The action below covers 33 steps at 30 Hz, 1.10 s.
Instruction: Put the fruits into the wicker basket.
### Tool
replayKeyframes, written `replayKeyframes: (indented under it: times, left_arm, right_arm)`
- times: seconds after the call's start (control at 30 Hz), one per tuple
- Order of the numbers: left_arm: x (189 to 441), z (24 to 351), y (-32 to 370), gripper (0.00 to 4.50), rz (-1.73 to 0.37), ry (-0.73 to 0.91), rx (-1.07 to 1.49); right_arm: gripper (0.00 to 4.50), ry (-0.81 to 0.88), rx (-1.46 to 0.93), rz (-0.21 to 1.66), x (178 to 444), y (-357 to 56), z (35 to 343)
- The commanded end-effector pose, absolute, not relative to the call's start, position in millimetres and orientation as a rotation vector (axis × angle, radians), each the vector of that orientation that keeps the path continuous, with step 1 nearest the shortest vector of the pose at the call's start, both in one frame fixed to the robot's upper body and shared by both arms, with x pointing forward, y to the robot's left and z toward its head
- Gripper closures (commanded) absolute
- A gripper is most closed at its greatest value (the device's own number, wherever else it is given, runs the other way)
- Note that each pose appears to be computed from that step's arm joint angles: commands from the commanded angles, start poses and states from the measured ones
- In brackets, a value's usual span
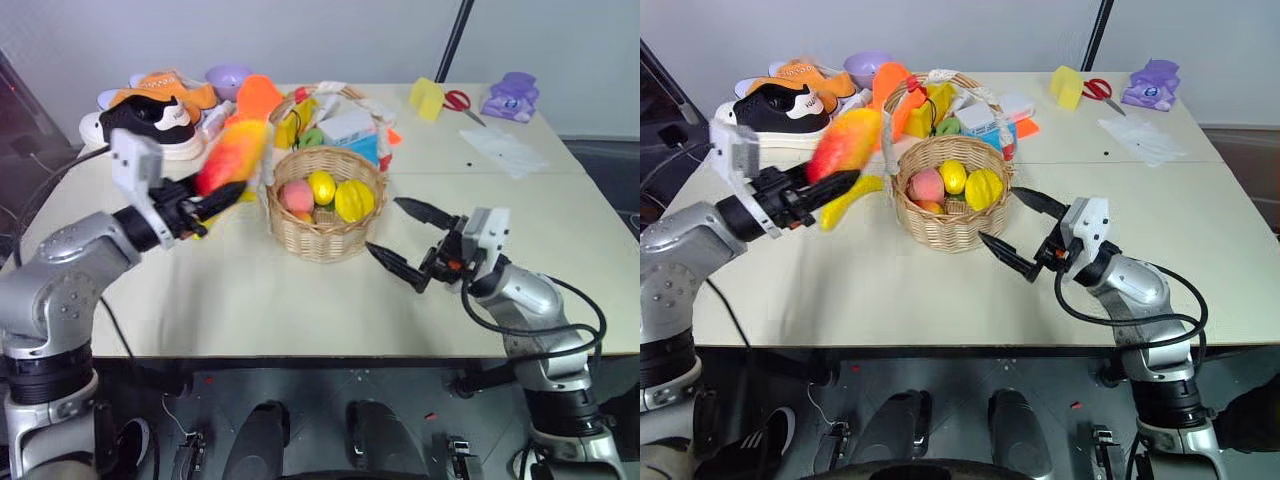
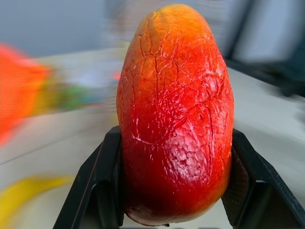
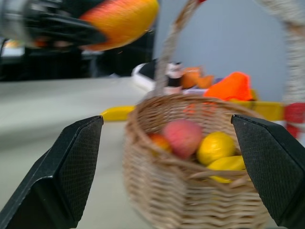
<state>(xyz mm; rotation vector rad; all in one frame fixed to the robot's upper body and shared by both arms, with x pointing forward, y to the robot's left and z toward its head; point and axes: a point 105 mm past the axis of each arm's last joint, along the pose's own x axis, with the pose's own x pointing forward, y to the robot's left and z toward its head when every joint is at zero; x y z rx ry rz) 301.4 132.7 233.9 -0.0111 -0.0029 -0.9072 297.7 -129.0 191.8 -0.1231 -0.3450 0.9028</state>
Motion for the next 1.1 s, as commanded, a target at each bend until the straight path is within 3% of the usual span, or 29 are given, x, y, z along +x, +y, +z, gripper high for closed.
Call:
replayKeyframes:
  times: [0.03, 0.17, 0.37, 0.43, 0.53, 0.67, 0.87, 0.97, 1.1]
  left_arm:
    - [312, 229, 93, 2.50, -0.972, 0.005, -0.078]
    - [358, 225, 80, 2.50, -0.787, -0.014, -0.049]
    - [383, 215, 60, 2.50, -0.717, 0.005, -0.116]
    - [383, 211, 55, 1.48, -0.732, 0.028, -0.206]
    - [375, 213, 48, 0.06, -0.782, 0.017, -0.173]
    - [367, 222, 64, 0.06, -0.776, -0.019, -0.138]
    - [330, 227, 86, 0.06, -0.831, -0.055, -0.127]
    - [317, 224, 127, 0.06, -0.735, -0.058, -0.003]
    - [307, 207, 182, 0.06, -0.580, 0.018, 0.047]
  right_arm:
    - [0.00, -0.394, -0.154, 0.875, 298, -136, 204]
    - [0.00, -0.386, -0.167, 0.843, 298, -144, 205]
    - [0.00, -0.384, -0.161, 0.819, 292, -141, 201]
    - [0.00, -0.389, -0.154, 0.804, 292, -141, 202]
    - [0.00, -0.385, -0.155, 0.807, 290, -140, 201]
    - [0.00, -0.382, -0.154, 0.803, 291, -143, 201]
    - [0.00, -0.378, -0.145, 0.822, 290, -142, 200]
    - [0.00, -0.377, -0.129, 0.835, 289, -140, 201]
    - [0.00, -0.310, -0.140, 0.936, 265, -132, 185]
